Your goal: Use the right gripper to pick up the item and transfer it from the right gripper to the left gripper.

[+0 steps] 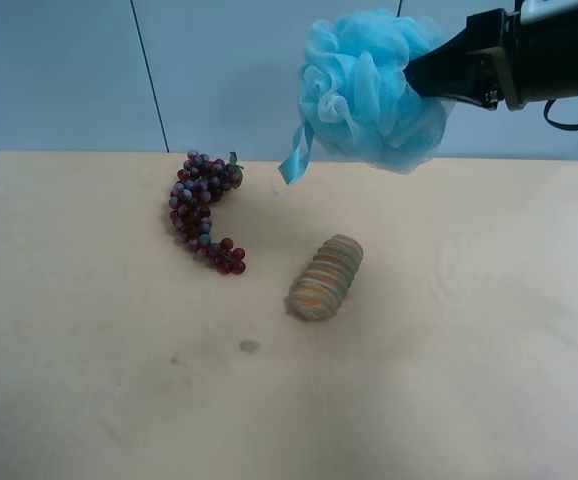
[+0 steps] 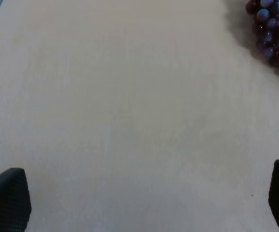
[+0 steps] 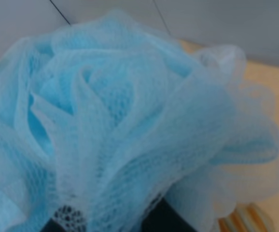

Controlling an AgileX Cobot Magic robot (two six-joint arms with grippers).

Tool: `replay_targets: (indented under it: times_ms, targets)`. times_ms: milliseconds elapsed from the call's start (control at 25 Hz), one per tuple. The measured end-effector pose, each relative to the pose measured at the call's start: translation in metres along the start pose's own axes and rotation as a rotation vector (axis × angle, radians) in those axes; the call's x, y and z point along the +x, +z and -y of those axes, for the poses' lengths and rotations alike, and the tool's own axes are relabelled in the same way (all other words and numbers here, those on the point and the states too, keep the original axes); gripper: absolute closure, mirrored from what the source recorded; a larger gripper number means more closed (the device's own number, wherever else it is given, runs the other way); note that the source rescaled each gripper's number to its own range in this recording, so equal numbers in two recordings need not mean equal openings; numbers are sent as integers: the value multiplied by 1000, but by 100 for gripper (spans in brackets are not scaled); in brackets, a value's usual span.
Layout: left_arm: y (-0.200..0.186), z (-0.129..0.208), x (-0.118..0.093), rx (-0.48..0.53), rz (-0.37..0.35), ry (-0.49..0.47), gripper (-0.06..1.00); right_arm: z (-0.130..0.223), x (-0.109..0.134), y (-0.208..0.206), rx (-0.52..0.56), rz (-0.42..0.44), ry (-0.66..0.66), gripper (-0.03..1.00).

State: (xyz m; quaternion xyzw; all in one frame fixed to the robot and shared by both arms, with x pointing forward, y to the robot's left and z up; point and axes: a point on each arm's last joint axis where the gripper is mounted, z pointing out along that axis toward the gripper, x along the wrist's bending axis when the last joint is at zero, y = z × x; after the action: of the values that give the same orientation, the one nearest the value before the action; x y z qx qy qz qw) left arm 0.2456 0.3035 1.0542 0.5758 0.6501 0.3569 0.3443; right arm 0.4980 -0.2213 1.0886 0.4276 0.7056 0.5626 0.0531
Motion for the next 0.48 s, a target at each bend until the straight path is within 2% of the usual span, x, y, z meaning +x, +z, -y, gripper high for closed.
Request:
replay_targets:
  times_ms: [320, 480]
  targets:
    - [-1, -1, -1, -4, 13, -9, -6, 0, 0, 0, 1, -2, -18, 95]
    - [-7, -16, -5, -21, 44, -27, -6, 0, 0, 0, 1, -2, -24, 95]
